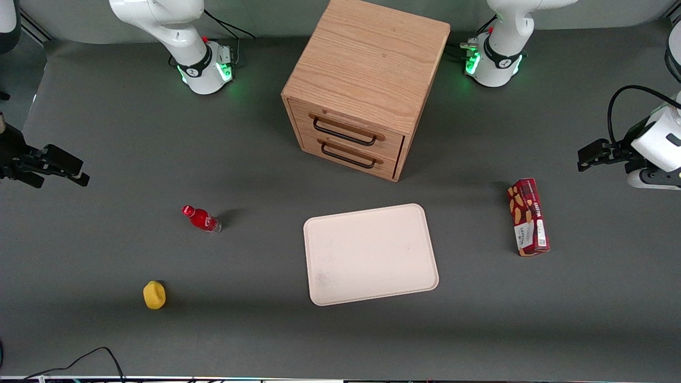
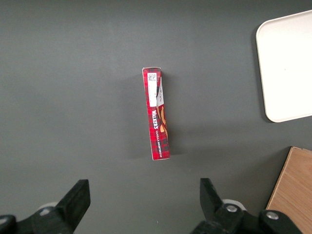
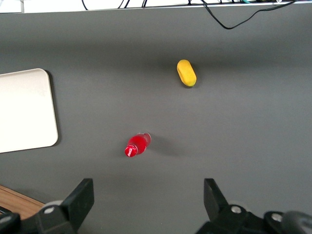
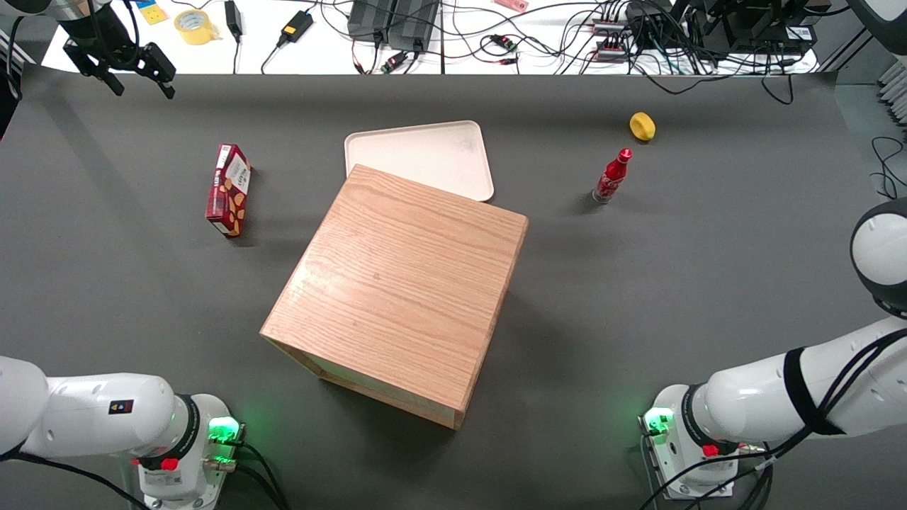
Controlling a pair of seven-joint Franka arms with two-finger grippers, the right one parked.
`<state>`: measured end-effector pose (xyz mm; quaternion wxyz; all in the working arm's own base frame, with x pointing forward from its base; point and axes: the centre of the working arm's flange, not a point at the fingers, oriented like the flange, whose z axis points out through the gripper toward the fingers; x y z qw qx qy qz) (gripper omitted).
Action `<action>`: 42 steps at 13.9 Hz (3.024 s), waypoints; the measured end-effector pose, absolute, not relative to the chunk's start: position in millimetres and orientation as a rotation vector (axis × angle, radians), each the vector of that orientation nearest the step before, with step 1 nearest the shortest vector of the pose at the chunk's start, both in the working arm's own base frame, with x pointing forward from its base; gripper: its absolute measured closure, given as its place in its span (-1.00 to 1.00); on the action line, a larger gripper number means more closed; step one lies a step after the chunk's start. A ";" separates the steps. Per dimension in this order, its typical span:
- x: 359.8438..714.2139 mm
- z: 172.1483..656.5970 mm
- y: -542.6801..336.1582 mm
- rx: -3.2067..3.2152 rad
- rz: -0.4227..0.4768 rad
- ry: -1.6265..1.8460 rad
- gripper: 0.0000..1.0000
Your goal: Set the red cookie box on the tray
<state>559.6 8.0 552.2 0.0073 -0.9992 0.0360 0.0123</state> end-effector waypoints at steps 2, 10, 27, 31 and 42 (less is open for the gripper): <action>559.6 552.2 7.9 -3.125 0.038 0.113 -1.00; 559.8 550.7 7.9 -3.125 0.047 0.113 -1.00; 560.0 548.8 7.9 -3.125 0.056 0.113 -1.00; 568.6 524.0 8.3 -3.128 0.100 0.110 -1.00; 628.2 264.6 -7.5 -3.153 0.009 0.059 -0.96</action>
